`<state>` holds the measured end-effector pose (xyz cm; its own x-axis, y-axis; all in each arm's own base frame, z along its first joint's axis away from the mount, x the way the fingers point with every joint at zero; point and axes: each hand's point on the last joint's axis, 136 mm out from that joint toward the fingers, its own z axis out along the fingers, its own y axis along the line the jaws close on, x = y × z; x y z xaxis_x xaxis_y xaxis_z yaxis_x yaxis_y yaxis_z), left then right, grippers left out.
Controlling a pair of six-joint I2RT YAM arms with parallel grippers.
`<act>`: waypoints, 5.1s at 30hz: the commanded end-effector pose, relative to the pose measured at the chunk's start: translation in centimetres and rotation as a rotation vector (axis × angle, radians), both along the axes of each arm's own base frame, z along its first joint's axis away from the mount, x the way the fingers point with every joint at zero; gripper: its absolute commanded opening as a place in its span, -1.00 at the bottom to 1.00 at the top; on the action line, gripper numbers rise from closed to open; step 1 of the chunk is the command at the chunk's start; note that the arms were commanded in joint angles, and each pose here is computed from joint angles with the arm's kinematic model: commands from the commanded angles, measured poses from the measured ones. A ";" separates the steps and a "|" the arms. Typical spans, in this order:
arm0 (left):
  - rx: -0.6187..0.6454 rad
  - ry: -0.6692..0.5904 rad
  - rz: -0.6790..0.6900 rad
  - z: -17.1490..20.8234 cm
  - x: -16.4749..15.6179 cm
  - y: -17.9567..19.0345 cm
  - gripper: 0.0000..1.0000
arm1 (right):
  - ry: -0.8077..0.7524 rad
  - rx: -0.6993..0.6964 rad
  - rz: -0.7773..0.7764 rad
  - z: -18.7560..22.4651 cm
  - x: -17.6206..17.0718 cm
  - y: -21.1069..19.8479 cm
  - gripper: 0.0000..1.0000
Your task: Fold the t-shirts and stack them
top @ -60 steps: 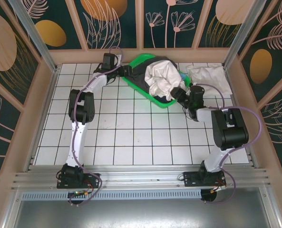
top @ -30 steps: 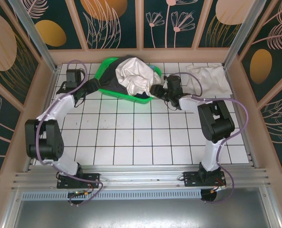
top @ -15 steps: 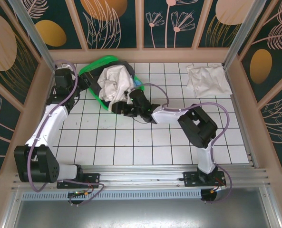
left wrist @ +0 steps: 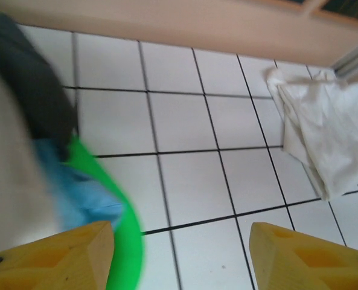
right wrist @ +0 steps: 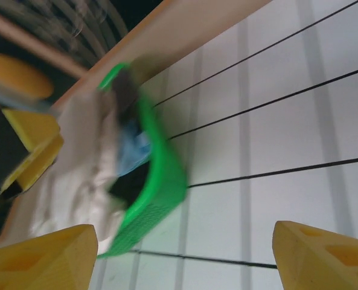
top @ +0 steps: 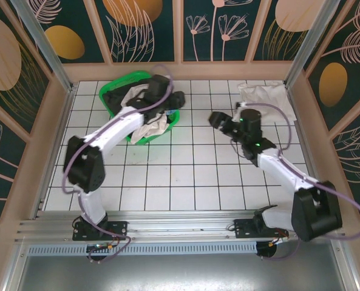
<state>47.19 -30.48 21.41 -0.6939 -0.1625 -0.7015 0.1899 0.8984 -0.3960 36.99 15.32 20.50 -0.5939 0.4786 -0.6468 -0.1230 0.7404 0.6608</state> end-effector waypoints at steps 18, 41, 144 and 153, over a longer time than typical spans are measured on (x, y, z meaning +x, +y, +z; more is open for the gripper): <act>0.388 0.240 0.242 -12.9 2.2 11.3 0.35 | 0.135 -0.110 -0.114 -7.1 -1.5 -9.0 0.56; 0.564 0.313 0.235 -14.7 0.1 24.7 -0.49 | 0.129 -0.130 -0.169 -6.9 -1.1 -10.3 0.54; -0.118 -0.029 0.134 -0.7 3.4 17.5 0.97 | 0.121 -0.244 0.008 -5.6 -3.6 -3.3 0.25; 0.082 0.089 -0.242 -9.3 -8.7 3.5 0.97 | 0.268 -0.327 0.018 -10.1 -5.7 -3.4 0.19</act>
